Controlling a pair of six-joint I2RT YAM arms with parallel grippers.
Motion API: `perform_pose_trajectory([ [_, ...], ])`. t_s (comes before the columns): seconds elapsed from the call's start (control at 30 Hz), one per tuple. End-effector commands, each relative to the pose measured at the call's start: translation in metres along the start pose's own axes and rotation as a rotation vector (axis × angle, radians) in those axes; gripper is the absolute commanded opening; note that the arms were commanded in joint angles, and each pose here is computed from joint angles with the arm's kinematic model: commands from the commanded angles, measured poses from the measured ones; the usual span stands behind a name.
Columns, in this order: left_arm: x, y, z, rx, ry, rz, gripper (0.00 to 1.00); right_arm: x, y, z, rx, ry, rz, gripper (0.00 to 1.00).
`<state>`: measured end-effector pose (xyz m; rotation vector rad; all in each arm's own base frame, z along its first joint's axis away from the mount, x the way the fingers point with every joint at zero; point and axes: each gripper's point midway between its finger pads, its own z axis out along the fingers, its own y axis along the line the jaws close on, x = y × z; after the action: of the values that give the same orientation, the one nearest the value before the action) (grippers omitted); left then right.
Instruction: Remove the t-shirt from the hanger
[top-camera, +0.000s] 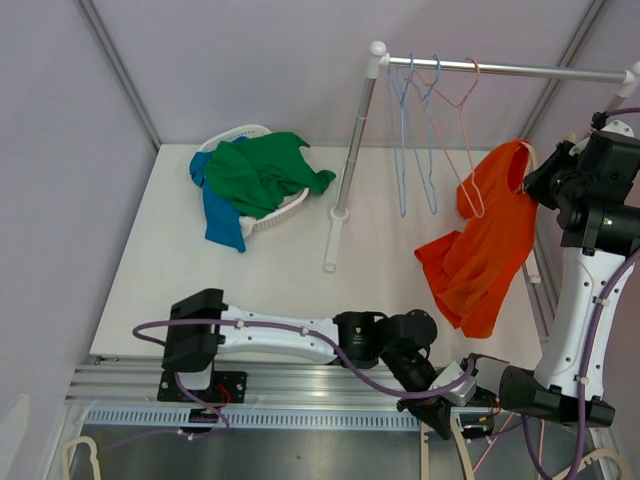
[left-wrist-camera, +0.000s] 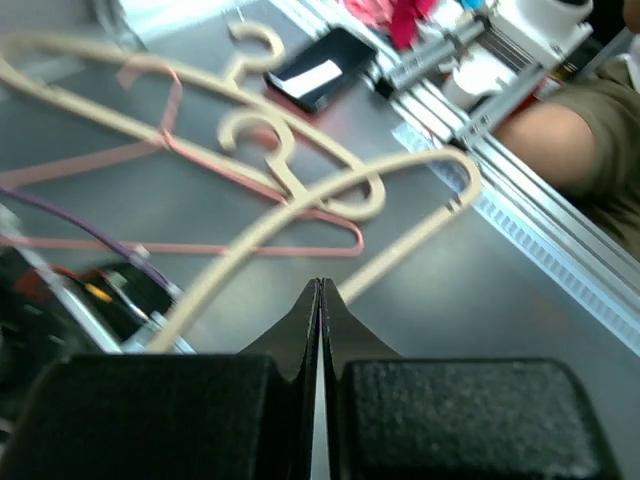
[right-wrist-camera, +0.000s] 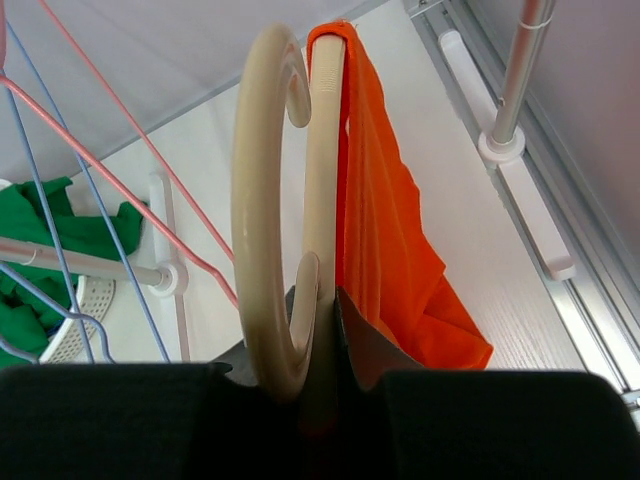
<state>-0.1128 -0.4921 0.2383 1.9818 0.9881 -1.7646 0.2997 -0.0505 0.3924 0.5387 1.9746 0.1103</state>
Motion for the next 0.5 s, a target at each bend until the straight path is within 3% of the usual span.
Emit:
perform_pose_trajectory([
  [0.0,-0.002,-0.017,-0.002,0.149,0.016,-0.03,0.01,-0.028,0.004,-0.023,-0.003,-0.123,-0.018,0.0],
  [0.07,-0.012,0.012,-0.003,-0.027,0.0,-0.001,0.01,-0.027,0.006,-0.025,-0.018,-0.121,-0.009,0.0],
  [0.1,-0.023,0.047,-0.014,-0.25,-0.021,0.021,0.01,-0.026,0.009,-0.028,-0.031,-0.123,-0.004,0.0],
  [0.13,-0.03,0.065,-0.024,-0.371,-0.046,0.018,0.03,-0.027,0.01,-0.029,-0.036,-0.133,-0.003,0.0],
  [0.17,-0.036,0.078,-0.033,-0.465,-0.089,-0.001,0.2,-0.028,0.01,-0.031,-0.038,-0.138,-0.004,0.0],
  [0.23,-0.049,0.101,-0.064,-0.649,-0.178,-0.033,0.36,-0.027,0.011,-0.035,-0.042,-0.145,-0.003,0.0],
  [0.27,-0.044,0.105,-0.072,-0.692,-0.194,-0.04,0.5,-0.028,0.012,-0.037,-0.045,-0.149,-0.004,0.0],
  [0.33,-0.065,0.106,-0.093,-0.781,-0.307,0.006,0.6,-0.028,0.012,-0.039,-0.049,-0.151,-0.004,0.0],
  [0.37,-0.062,0.108,-0.098,-0.809,-0.329,0.005,0.71,-0.028,0.012,-0.04,-0.049,-0.154,-0.001,0.0],
  [0.4,-0.071,0.107,-0.105,-0.828,-0.376,0.03,0.71,-0.028,0.012,-0.041,-0.05,-0.157,-0.001,0.0],
  [0.43,-0.076,0.107,-0.11,-0.852,-0.408,0.031,0.8,-0.028,0.013,-0.041,-0.053,-0.158,0.001,0.0],
  [0.47,-0.085,0.109,-0.121,-0.899,-0.449,0.034,0.82,-0.027,0.013,-0.04,-0.056,-0.157,0.002,0.0],
])
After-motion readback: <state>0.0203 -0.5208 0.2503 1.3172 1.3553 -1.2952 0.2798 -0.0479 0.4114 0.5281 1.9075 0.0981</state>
